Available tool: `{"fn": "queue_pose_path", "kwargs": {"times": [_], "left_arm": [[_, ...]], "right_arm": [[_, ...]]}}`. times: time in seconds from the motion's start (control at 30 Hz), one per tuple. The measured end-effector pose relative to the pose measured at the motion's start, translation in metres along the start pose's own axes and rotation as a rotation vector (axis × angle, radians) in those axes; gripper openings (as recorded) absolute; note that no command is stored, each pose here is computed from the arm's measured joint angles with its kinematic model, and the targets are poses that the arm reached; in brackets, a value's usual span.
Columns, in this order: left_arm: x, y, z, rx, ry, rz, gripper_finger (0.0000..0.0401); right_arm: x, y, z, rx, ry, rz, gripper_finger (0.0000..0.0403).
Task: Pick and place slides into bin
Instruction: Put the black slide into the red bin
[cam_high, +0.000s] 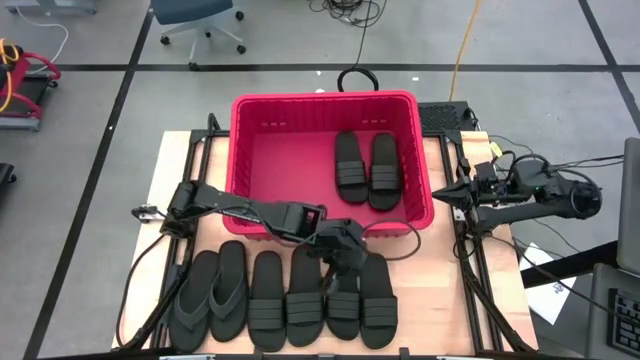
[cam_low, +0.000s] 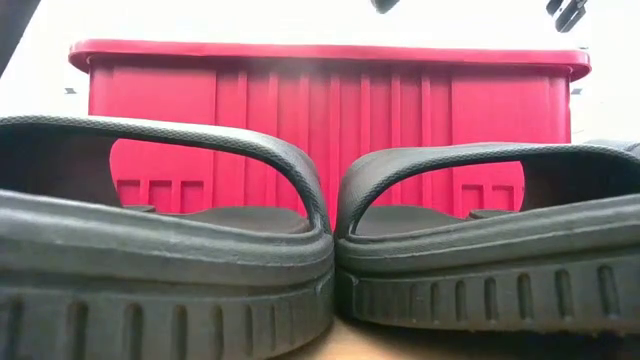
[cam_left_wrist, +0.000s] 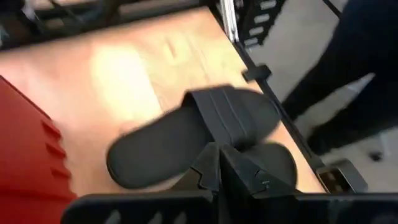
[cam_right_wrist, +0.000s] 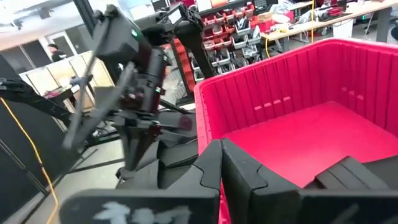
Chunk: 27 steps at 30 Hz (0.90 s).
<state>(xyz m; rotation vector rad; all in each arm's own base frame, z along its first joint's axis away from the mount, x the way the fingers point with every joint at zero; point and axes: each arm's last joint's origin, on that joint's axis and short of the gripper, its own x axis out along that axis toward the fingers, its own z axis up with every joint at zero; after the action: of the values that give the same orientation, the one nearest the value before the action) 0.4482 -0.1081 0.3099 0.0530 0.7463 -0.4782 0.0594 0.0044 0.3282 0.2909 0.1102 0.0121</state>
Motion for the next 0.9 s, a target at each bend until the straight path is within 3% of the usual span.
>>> {"fn": "queue_pose_path", "kwargs": {"times": [0.27, 0.37, 0.5, 0.57, 0.67, 0.77, 0.9], "left_arm": [[0.045, 0.026, -0.008, 0.003, -0.059, 0.071, 0.0006], [0.063, 0.020, -0.011, 0.050, -0.069, 0.059, 0.0007], [0.087, 0.016, -0.029, 0.031, 0.016, 0.030, 0.0012], [0.081, 0.019, -0.027, 0.031, 0.015, 0.064, 0.0012], [0.064, 0.013, -0.016, 0.093, -0.020, 0.028, 0.0012], [0.068, 0.002, -0.020, 0.140, 0.012, -0.076, 0.0012], [0.075, -0.022, -0.030, 0.252, 0.107, -0.110, 0.0011]], "right_arm": [[0.005, -0.002, 0.001, -0.003, -0.005, -0.073, 0.0000], [0.007, -0.001, 0.000, -0.011, 0.006, -0.077, 0.0000], [0.008, -0.001, 0.000, -0.012, 0.012, -0.078, 0.0000], [0.008, -0.001, 0.000, -0.012, 0.010, -0.078, 0.0000], [0.008, -0.002, 0.000, -0.024, 0.015, -0.077, 0.0000], [0.008, -0.001, 0.000, -0.031, 0.016, -0.076, 0.0000], [0.008, -0.001, 0.000, -0.021, 0.017, -0.070, 0.0000]]}}
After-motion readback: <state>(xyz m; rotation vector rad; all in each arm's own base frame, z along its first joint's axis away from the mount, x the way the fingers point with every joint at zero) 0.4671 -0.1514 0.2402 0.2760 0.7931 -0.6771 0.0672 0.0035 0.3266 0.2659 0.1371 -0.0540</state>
